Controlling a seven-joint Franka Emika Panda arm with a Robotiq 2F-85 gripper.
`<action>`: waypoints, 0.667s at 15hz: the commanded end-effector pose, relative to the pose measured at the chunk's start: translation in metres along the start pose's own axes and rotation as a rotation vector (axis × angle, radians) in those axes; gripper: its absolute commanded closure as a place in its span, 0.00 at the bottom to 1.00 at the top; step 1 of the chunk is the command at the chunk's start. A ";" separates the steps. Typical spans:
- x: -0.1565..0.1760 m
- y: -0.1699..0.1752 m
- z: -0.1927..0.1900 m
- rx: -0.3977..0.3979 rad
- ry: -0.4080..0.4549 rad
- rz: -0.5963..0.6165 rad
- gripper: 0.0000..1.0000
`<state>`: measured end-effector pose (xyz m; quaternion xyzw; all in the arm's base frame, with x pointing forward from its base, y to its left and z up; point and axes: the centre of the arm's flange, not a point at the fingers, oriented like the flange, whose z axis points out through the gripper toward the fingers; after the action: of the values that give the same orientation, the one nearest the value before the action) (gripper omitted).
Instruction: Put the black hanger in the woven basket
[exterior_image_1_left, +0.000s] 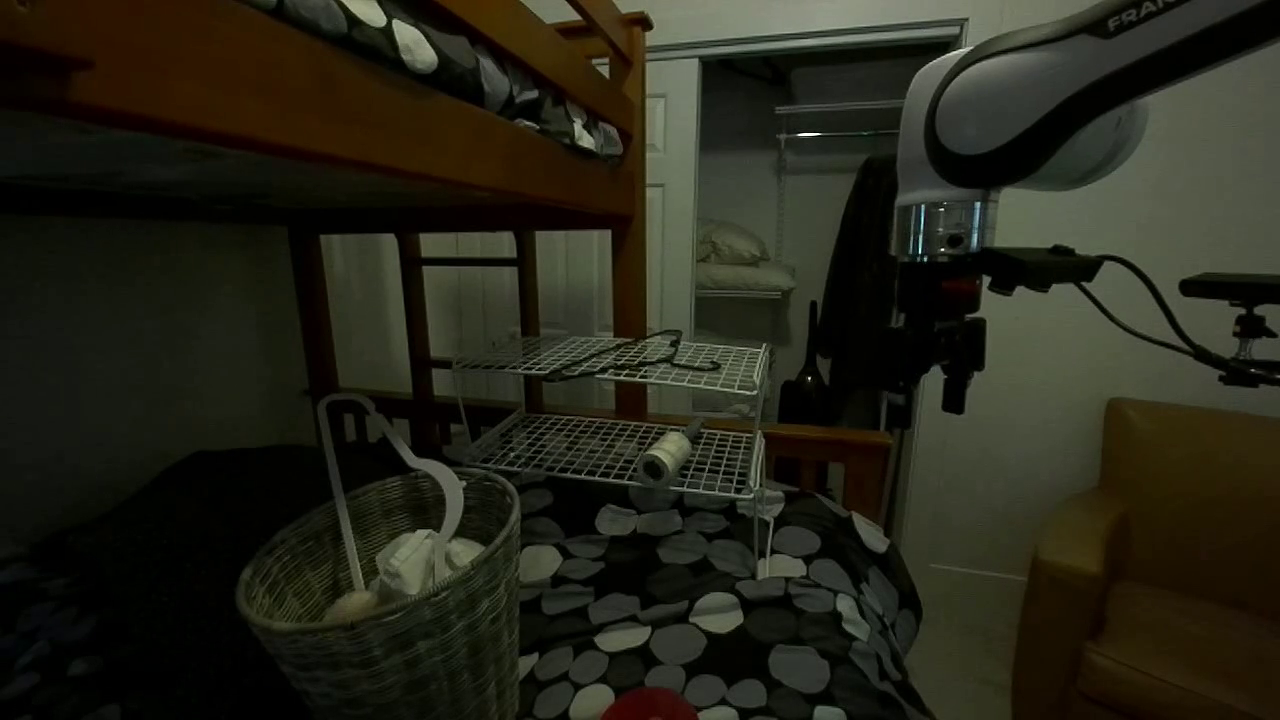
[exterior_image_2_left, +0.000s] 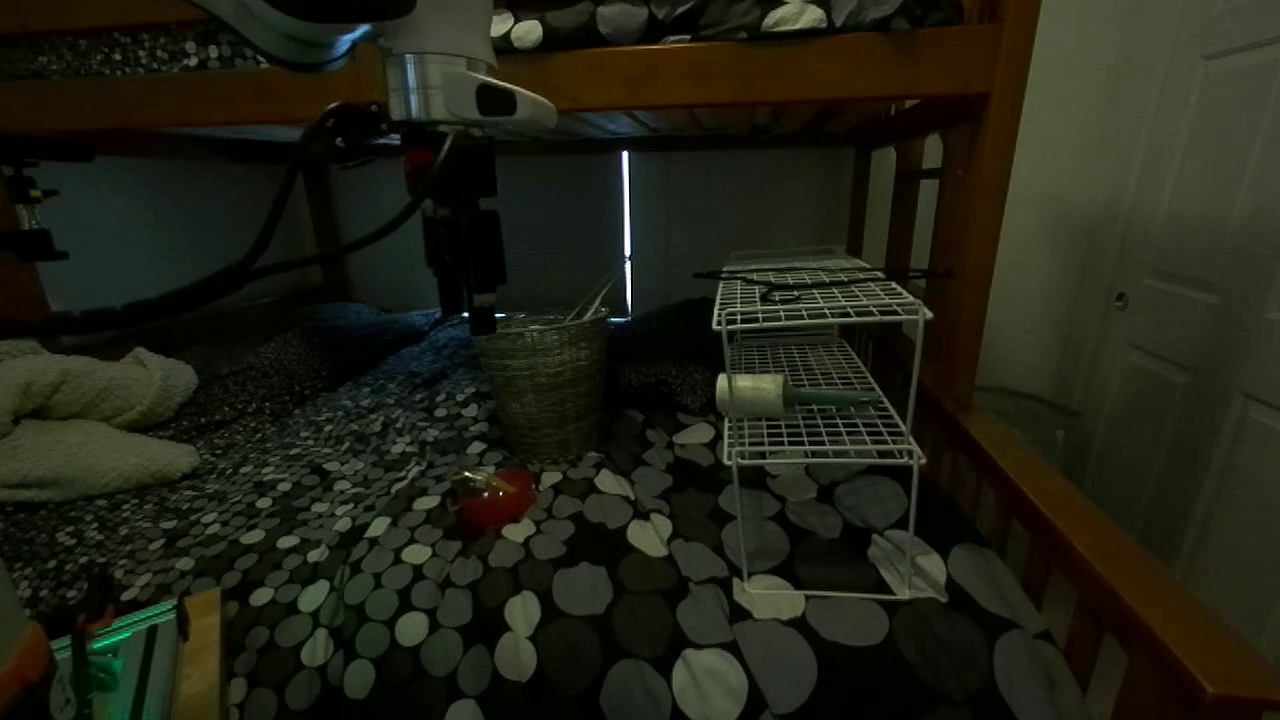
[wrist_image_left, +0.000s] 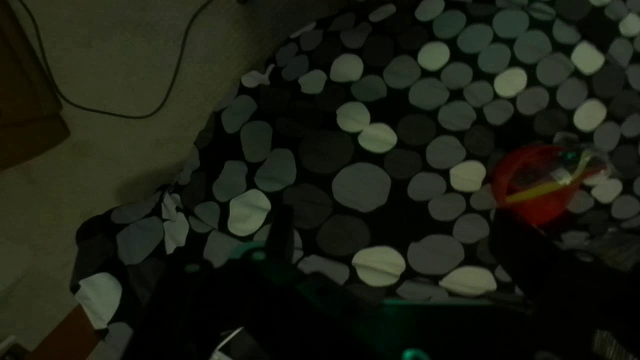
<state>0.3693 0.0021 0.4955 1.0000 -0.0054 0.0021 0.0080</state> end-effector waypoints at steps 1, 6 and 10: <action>0.032 0.002 -0.029 0.064 0.124 0.143 0.00; 0.081 0.014 -0.120 0.059 0.396 0.181 0.00; 0.128 0.062 -0.192 -0.120 0.411 0.085 0.00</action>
<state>0.4499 -0.0233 0.6438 0.9728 -0.0712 0.2193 0.0227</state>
